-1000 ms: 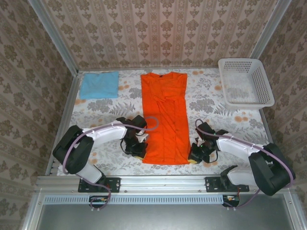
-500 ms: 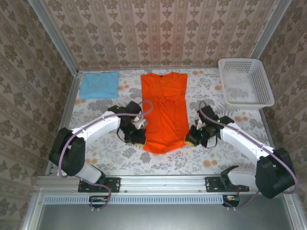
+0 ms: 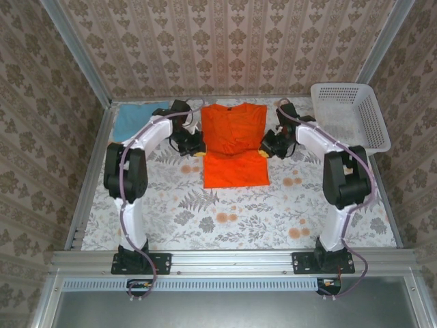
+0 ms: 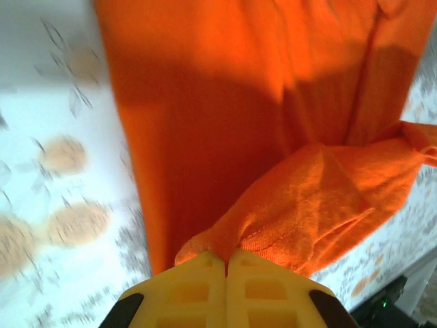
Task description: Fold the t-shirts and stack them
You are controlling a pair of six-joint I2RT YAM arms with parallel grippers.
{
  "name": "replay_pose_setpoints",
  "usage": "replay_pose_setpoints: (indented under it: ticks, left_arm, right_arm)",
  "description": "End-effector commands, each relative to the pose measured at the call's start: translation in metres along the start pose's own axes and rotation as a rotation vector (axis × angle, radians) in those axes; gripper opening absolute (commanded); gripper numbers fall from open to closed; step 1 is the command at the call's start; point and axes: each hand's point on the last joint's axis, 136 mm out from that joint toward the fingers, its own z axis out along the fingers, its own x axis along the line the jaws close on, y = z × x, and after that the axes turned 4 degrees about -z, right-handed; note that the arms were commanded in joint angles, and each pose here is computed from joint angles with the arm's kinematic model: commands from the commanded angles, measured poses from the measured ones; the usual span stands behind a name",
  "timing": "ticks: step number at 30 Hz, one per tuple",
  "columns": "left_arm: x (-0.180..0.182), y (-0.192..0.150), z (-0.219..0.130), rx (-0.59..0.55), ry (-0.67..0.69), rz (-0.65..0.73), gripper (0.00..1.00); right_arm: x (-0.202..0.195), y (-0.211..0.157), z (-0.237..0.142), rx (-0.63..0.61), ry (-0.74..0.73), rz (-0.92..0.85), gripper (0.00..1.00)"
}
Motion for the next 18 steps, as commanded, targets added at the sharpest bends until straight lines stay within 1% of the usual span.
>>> replay_pose_setpoints:
  ticks: [1,5,10,12,13,14,16,17,18]
  left_arm:
    - [0.004,0.022,0.0,-0.008,-0.009,-0.049,0.0]
    - [0.009,0.042,0.013,0.014,-0.032,-0.079,0.0]
    - [0.014,0.06,0.017,0.006,-0.054,-0.1,0.01]
    - [0.016,0.065,0.018,0.007,-0.063,-0.116,0.05]
    - [0.016,0.067,0.017,0.007,-0.065,-0.125,0.09]
    - [0.017,0.07,0.016,0.0,-0.063,-0.13,0.16]
    - [0.017,0.075,0.007,-0.032,-0.053,-0.137,0.27]
    - [0.017,0.077,0.0,-0.055,-0.038,-0.141,0.35]
    - [0.018,0.078,-0.006,-0.077,-0.023,-0.142,0.38]
  right_arm:
    - [-0.005,0.019,0.004,-0.002,-0.066,0.004,0.0]
    - [-0.001,0.038,0.016,0.007,-0.064,0.024,0.01]
    - [0.001,0.051,0.024,0.023,-0.08,0.032,0.04]
    - [-0.001,0.054,0.026,0.028,-0.078,0.054,0.13]
    - [0.0,0.056,0.026,0.029,-0.072,0.065,0.21]
    - [-0.001,0.058,0.024,0.026,-0.069,0.073,0.3]
    - [-0.002,0.062,0.018,0.015,-0.064,0.08,0.44]
    - [-0.003,0.064,0.013,0.004,-0.064,0.083,0.5]
    - [-0.004,0.065,0.007,-0.007,-0.062,0.085,0.56]
